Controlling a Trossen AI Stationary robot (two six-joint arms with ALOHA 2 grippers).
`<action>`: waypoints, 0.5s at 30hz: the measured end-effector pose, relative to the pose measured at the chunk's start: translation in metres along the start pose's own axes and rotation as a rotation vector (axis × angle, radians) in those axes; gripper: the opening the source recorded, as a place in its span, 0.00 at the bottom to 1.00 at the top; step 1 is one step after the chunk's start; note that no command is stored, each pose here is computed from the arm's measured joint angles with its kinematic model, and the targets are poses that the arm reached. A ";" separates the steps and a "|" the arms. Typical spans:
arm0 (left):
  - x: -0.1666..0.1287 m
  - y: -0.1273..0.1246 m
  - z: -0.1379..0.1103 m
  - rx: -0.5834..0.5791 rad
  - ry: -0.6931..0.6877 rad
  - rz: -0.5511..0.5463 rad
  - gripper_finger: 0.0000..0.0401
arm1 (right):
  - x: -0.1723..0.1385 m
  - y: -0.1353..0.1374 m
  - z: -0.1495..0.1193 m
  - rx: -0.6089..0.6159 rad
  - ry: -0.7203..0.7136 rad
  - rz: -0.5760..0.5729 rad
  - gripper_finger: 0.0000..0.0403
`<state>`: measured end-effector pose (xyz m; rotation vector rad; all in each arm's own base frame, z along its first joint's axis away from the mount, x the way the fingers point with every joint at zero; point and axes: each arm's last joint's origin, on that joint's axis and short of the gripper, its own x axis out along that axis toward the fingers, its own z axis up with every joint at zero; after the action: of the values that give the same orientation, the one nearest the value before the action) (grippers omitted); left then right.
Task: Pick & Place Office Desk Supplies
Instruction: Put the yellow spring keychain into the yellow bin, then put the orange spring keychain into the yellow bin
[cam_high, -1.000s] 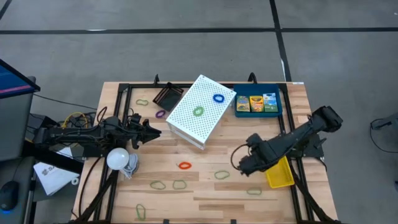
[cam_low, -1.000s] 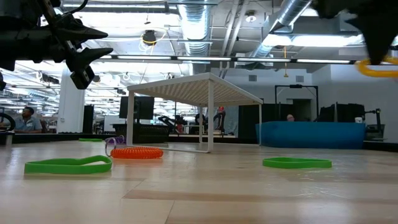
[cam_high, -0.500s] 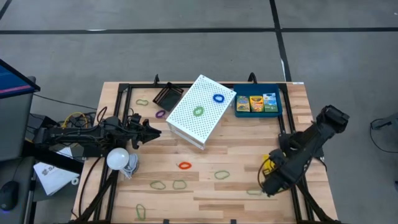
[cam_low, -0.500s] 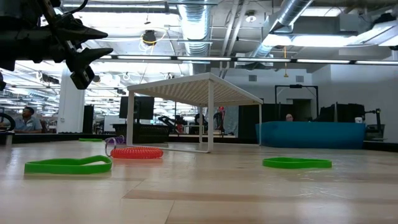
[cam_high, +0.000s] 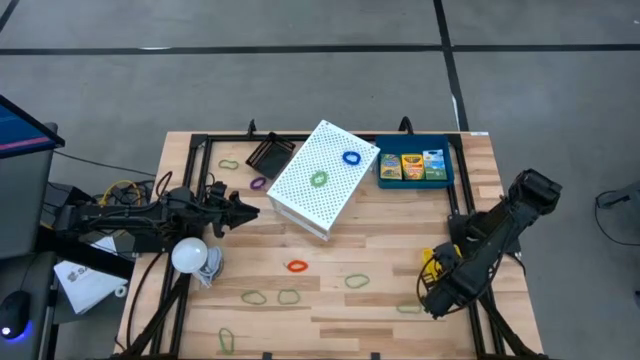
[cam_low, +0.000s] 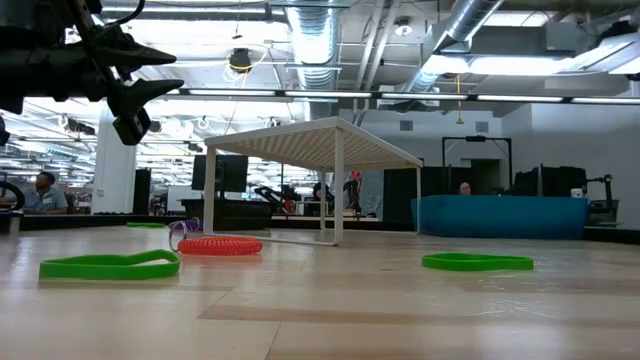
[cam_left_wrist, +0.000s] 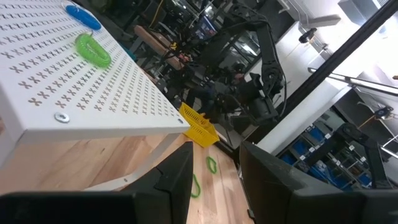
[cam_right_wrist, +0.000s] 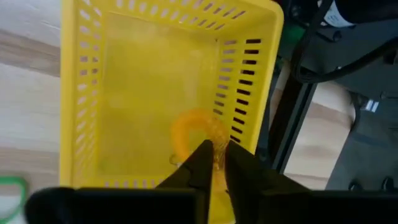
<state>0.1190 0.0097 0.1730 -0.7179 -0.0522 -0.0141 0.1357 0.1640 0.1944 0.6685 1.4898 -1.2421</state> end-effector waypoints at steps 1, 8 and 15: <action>0.000 0.000 0.000 0.000 -0.003 0.003 0.32 | 0.000 0.000 0.000 0.000 -0.005 0.002 0.15; 0.000 0.001 0.000 -0.001 -0.008 0.015 0.32 | 0.000 -0.002 -0.002 -0.015 -0.017 0.000 0.30; 0.000 0.001 0.000 -0.001 -0.015 0.020 0.32 | 0.000 -0.002 -0.004 -0.028 -0.039 0.022 0.37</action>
<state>0.1193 0.0105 0.1727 -0.7191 -0.0589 0.0106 0.1326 0.1673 0.1951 0.6367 1.4615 -1.2085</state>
